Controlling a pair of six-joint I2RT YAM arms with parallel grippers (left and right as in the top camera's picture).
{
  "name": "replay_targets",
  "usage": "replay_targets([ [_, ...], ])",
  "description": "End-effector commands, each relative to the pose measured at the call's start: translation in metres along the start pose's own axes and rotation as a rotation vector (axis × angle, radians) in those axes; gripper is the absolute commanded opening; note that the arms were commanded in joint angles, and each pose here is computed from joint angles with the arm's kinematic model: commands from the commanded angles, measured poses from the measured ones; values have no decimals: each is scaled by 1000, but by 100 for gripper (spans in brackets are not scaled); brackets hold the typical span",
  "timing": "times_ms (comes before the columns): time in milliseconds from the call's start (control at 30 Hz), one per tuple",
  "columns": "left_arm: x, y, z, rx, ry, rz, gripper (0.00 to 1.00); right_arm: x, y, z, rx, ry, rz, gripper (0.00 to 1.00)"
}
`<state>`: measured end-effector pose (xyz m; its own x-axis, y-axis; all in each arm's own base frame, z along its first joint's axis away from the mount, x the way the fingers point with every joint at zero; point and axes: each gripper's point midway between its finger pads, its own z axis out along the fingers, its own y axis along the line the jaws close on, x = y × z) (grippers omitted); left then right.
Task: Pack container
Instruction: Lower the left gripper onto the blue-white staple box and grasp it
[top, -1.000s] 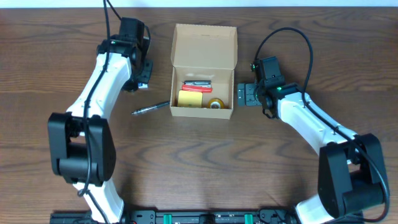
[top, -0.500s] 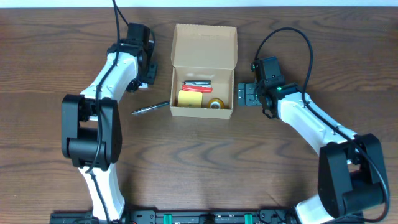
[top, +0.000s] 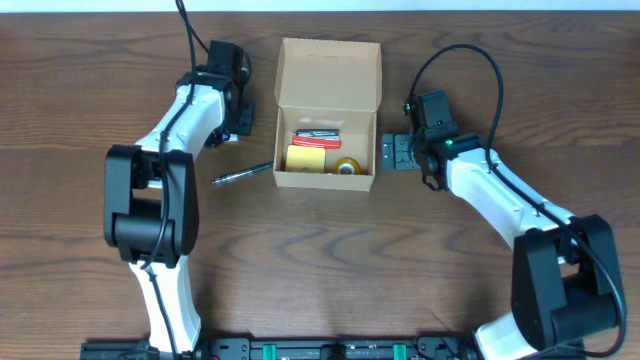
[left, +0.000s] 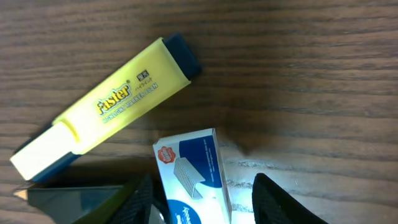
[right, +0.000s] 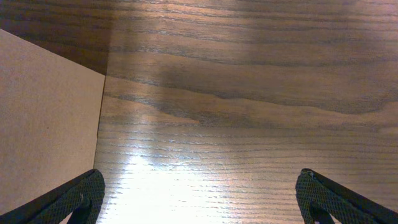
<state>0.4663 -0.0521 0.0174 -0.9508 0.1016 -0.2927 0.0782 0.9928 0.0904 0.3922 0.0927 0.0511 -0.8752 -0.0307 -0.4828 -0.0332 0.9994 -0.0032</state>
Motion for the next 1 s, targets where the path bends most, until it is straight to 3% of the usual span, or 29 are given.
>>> replay_targets([
  [0,1,4,8,-13,13,-37,53,2,-4,3,6,11,18,99],
  [533,3,13,20,-39,21,-68,53,2,-4,3,6,11,18,99],
  [700,4,13,21,-24,24,-76,47,2,-4,3,6,11,18,99],
  [967,5,7,22,13,30,-83,47,2,-4,3,6,11,18,99],
])
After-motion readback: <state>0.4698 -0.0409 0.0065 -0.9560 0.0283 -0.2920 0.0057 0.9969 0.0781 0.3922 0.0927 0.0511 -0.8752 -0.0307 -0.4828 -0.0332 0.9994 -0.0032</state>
